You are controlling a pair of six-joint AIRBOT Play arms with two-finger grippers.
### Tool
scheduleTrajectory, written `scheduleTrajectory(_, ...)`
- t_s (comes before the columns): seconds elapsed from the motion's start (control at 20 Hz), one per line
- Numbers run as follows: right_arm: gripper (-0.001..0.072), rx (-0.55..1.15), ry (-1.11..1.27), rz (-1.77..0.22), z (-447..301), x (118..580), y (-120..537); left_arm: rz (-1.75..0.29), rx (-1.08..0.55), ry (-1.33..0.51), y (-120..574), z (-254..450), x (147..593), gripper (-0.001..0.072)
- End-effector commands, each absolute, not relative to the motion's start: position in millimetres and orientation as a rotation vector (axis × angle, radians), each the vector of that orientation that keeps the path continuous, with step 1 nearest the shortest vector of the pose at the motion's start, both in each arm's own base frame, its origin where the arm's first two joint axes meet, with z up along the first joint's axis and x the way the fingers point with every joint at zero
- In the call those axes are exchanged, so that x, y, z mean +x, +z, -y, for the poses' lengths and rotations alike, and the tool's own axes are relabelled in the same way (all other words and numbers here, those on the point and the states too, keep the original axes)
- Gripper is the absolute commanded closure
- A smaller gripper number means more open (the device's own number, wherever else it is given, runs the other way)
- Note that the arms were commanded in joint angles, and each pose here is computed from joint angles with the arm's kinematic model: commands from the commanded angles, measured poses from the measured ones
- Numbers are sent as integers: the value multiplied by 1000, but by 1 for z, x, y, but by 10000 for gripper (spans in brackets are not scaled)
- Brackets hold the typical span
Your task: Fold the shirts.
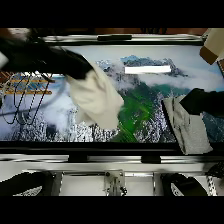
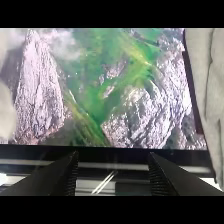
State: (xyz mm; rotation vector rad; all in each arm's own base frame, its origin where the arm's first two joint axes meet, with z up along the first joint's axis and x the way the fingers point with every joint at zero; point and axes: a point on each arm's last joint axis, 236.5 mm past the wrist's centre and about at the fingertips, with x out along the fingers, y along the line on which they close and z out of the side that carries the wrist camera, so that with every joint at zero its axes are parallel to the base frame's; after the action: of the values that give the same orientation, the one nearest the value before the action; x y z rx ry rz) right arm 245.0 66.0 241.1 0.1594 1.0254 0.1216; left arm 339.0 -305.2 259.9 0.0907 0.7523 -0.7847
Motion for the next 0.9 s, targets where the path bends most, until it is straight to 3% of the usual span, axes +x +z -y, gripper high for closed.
scheduleTrajectory(0.0, 168, 184, 155, -1080, -74, 227, 219, -922, 219, -837, 155, 356, 299, 670)
scheduleTrajectory(0.1, 167, 194, 160, -1107, -81, 242, 185, -1036, 203, -794, 95, 366, 299, 630)
scheduleTrajectory(0.15, 166, 204, 158, -1114, -83, 252, 166, -1086, 200, -770, 77, 366, 300, 406)
scheduleTrajectory(0.2, 166, 210, 152, -1132, -85, 260, 147, -1127, 215, -754, 67, 361, 301, 92)
scheduleTrajectory(0.25, 166, 204, 160, -1161, -89, 265, 129, -1185, 262, -715, 62, 341, 302, 2)
scheduleTrajectory(0.4, 165, 214, 232, -1216, -109, 284, 105, -1286, 438, -463, 78, 226, 328, 0)
scheduleTrajectory(0.5, 165, 227, 274, -1239, -122, 298, 90, -1334, 293, -339, 85, 170, 341, 0)
scheduleTrajectory(0.6, 155, 207, 301, -1313, -128, 305, 64, -1439, 86, -351, 66, 154, 330, 0)
scheduleTrajectory(0.65, 49, 187, 329, -1356, -132, 307, 49, -1497, 8, -357, 48, 152, 321, 0)
scheduleTrajectory(0.85, 49, 239, 475, -1518, -166, 307, -1, -1624, -203, -353, -41, 165, 285, 0)
